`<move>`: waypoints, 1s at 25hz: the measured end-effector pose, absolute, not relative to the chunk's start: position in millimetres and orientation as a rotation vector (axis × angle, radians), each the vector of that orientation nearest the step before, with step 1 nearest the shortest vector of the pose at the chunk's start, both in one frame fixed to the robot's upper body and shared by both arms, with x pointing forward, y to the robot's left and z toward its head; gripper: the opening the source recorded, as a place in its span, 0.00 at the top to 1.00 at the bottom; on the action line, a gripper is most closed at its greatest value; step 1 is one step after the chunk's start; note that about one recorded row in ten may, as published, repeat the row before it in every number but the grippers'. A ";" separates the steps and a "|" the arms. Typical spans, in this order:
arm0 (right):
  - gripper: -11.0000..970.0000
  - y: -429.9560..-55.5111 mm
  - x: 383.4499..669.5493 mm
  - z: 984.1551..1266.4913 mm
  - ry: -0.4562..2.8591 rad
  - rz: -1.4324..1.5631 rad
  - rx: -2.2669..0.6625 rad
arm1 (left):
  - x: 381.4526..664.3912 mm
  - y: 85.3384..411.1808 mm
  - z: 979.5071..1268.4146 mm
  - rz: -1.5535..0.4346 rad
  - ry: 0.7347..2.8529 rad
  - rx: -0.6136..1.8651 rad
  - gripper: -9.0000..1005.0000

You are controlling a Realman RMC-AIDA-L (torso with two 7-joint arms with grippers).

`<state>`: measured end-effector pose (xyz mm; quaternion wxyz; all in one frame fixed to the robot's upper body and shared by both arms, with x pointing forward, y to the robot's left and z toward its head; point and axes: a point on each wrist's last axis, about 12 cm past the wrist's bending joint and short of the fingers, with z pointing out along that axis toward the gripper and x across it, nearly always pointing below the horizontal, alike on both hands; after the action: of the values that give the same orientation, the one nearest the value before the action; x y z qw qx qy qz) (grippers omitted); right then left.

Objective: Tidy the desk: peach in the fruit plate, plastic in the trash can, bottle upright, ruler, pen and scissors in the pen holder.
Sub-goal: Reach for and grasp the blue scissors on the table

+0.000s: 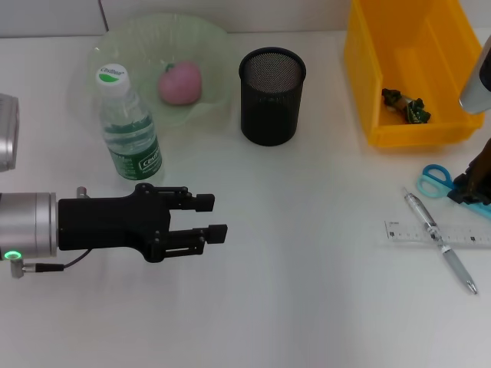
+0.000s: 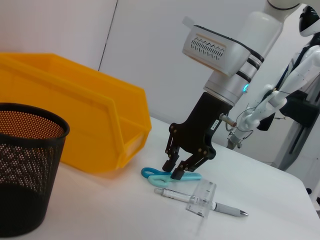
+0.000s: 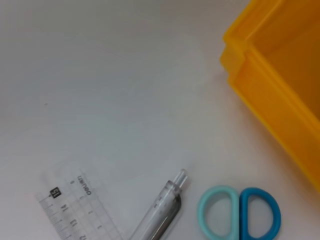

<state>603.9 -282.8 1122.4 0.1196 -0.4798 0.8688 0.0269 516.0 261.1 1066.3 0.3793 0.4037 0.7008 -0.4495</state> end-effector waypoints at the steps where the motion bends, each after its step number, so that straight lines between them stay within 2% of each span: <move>1: 0.79 -282.8 603.6 1122.6 2.540 0.081 -1.402 | 515.8 261.3 1066.1 -1.148 1.790 1.030 0.42; 9: 0.79 -286.4 597.0 1128.3 2.524 0.104 -1.380 | 515.0 262.1 1065.2 -1.146 1.793 1.026 0.42; 15: 0.85 -290.4 592.2 1135.8 2.507 0.153 -1.354 | 514.6 262.2 1064.7 -1.144 1.791 1.029 0.42; 20: 0.99 -293.6 590.4 1136.8 2.543 0.138 -1.322 | 514.4 262.2 1064.6 -1.144 1.790 1.030 0.42; 25: 0.90 -295.1 587.8 1134.0 2.554 0.126 -1.316 | 514.8 261.9 1064.9 -1.143 1.788 1.032 0.42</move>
<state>587.8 -295.1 1134.0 0.1322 -0.4536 0.8803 0.0435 514.8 261.9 1064.9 0.3810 0.4044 0.7005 -0.4479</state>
